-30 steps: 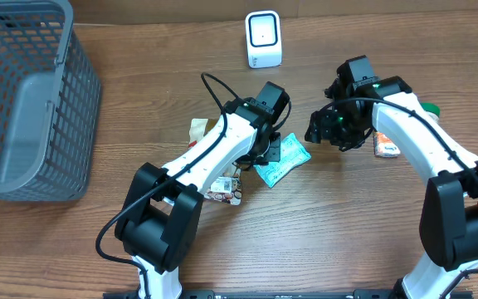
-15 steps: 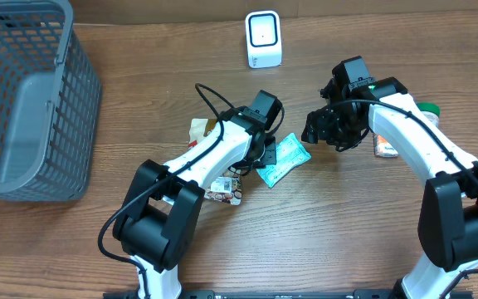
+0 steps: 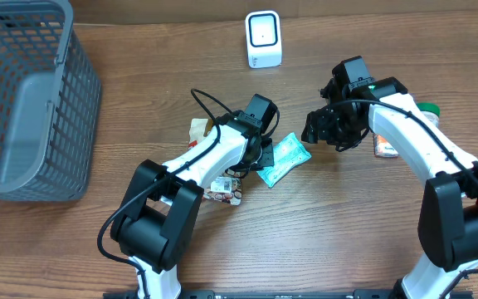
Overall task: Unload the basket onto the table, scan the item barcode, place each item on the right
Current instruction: 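Move the right gripper left and grasp the pack's end from the left gripper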
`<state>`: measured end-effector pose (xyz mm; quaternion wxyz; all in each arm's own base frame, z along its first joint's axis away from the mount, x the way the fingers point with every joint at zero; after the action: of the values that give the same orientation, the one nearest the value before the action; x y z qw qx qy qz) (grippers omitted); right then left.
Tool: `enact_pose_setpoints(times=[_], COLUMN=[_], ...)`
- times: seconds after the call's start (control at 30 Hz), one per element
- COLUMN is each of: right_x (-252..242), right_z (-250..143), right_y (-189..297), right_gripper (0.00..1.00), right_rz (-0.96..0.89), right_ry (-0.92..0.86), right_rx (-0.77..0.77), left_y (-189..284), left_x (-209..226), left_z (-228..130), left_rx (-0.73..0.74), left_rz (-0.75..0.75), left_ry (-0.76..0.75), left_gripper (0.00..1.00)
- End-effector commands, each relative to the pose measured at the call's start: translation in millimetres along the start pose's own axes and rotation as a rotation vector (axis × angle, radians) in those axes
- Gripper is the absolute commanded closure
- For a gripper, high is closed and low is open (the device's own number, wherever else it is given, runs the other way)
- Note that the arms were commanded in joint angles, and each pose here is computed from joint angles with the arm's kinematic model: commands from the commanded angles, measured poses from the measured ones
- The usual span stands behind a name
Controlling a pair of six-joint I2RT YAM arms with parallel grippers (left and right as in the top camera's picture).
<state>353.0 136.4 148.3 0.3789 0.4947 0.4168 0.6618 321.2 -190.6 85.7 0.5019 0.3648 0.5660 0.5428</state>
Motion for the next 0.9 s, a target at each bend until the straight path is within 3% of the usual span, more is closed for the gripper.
enact_pose_setpoints(times=[0.0,0.43,0.87], right_x=[0,-3,3], right_z=[-4,-29,-27], right_y=[-7,-46,-60], right_gripper=[0.3,0.3,0.3], right_rz=[0.007,0.165,0.225], right_ry=[0.004,-0.018,-0.063], right_rx=[0.004,0.006,-0.059], left_y=[-12,-12,-12], left_x=[9,9,9], left_z=[-8,-9,-9], left_rx=[0.042,0.048,0.049], left_rz=[0.026,0.022,0.022], left_ry=[0.037,0.038,0.038], left_gripper=[0.96,0.96,0.96])
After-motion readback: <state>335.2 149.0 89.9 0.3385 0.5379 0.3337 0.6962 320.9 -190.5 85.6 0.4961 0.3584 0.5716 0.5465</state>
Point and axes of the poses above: each gripper's point midway between its finger pads, its own y axis back along the fingers, its own x axis along the line the jaws close on, z = x × y, the point moved 8 cm from there along y, back along the fingers, and after that the axes turned 11 degrees about y, right-handed, at the moved point
